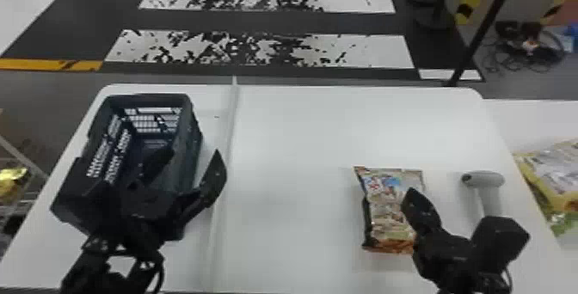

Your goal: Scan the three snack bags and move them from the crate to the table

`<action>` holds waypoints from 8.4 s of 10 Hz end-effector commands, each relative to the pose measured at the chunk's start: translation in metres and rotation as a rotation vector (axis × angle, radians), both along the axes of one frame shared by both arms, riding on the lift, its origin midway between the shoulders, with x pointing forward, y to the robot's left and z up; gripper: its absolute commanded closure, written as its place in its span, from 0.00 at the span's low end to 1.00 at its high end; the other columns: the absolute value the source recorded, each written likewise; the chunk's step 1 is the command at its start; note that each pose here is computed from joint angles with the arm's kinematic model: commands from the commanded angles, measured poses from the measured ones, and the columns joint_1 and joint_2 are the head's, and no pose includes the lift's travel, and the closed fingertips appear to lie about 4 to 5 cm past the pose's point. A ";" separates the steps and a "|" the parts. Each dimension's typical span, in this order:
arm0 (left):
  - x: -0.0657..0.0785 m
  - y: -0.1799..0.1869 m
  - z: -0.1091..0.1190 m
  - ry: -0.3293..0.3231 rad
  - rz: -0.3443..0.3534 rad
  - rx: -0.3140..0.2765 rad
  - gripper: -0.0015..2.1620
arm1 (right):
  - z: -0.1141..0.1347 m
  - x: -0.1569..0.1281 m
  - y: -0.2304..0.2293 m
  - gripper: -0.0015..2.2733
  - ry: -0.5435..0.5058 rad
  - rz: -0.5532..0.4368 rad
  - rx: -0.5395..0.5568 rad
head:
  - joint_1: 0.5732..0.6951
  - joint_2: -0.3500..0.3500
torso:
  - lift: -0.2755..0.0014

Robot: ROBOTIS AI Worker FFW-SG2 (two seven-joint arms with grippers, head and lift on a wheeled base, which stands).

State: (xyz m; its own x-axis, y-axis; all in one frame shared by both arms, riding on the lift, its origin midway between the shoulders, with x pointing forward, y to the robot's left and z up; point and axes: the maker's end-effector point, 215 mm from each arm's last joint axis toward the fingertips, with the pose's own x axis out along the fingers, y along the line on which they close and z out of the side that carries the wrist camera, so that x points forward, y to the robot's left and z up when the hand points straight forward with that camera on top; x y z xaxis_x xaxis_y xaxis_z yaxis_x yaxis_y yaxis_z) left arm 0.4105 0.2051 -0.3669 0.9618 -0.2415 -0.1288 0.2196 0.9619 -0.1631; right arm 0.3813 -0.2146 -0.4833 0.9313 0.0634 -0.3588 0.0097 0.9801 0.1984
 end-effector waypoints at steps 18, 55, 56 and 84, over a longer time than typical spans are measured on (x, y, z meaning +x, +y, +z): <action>0.002 -0.019 0.007 -0.004 -0.059 -0.003 0.02 | 0.028 -0.005 -0.134 0.03 0.028 -0.103 -0.246 | 1.00 0.24 | 0.77; -0.015 -0.040 0.002 0.032 -0.098 0.022 0.02 | -0.022 -0.051 -0.107 0.97 0.229 0.104 0.018 | 1.00 0.23 | 0.77; -0.015 -0.041 0.004 0.028 -0.099 0.020 0.02 | -0.013 -0.036 -0.132 0.97 0.222 0.071 -0.001 | 1.00 0.19 | 0.77; -0.023 -0.044 -0.014 0.096 -0.118 0.052 0.02 | -0.058 -0.013 -0.083 0.05 0.463 0.418 0.571 | 1.00 0.19 | 0.77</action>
State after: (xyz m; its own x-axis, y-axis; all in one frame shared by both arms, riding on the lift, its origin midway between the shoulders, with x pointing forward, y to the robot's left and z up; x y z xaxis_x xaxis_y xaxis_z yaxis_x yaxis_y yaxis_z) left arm 0.3881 0.1614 -0.3801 0.9099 -0.3428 -0.2335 0.3177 0.9379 -0.1391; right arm 0.3671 -0.2996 -0.5390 0.5613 0.6571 -0.5032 -0.1180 0.6653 0.7372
